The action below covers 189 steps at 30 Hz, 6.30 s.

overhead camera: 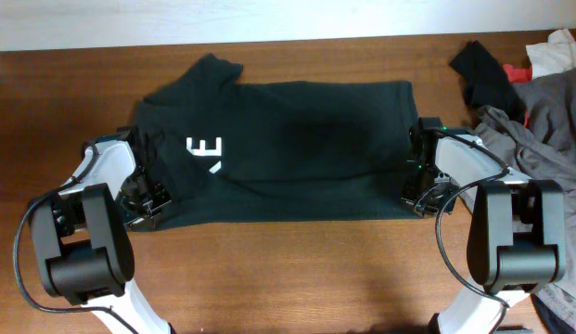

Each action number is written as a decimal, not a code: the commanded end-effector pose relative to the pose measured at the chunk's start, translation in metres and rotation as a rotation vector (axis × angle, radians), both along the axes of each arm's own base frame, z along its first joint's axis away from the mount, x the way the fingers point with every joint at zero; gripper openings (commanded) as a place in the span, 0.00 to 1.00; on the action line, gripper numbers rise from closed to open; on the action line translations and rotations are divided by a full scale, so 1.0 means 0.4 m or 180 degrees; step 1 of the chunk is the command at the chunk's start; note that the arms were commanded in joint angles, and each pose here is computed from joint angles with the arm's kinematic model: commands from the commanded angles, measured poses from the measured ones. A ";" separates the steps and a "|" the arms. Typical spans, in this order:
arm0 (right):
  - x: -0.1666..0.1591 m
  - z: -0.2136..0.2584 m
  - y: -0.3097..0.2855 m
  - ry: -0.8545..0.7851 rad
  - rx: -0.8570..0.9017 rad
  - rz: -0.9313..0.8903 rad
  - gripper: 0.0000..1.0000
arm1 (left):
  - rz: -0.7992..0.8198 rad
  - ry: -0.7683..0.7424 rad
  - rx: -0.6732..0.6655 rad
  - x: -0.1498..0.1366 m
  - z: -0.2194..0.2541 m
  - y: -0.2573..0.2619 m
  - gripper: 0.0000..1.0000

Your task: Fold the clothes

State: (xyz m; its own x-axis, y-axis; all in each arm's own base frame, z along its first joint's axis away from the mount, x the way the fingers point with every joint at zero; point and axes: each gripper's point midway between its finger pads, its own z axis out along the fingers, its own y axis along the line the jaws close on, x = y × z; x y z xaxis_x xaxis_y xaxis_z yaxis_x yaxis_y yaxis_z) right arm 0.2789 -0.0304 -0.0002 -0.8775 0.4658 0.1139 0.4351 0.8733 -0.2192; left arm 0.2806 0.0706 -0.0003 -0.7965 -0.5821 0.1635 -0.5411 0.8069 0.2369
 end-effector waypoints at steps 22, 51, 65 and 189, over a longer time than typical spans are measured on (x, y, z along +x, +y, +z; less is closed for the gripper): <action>0.234 0.369 0.411 -0.1021 0.1062 0.2559 0.09 | 0.0204 -0.2603 0.0526 0.185 0.486 0.049 0.06; 0.067 0.209 1.004 -0.1282 0.1033 0.5466 0.69 | 0.0264 -0.2847 0.0814 0.203 0.535 0.086 0.99; 0.100 0.168 1.095 -0.1650 0.1093 0.5705 0.29 | 0.0264 -0.2847 0.0814 0.203 0.535 0.086 0.99; 0.413 0.223 0.961 -0.2457 0.0977 0.4211 0.61 | 0.0264 -0.2847 0.0814 0.203 0.535 0.086 0.99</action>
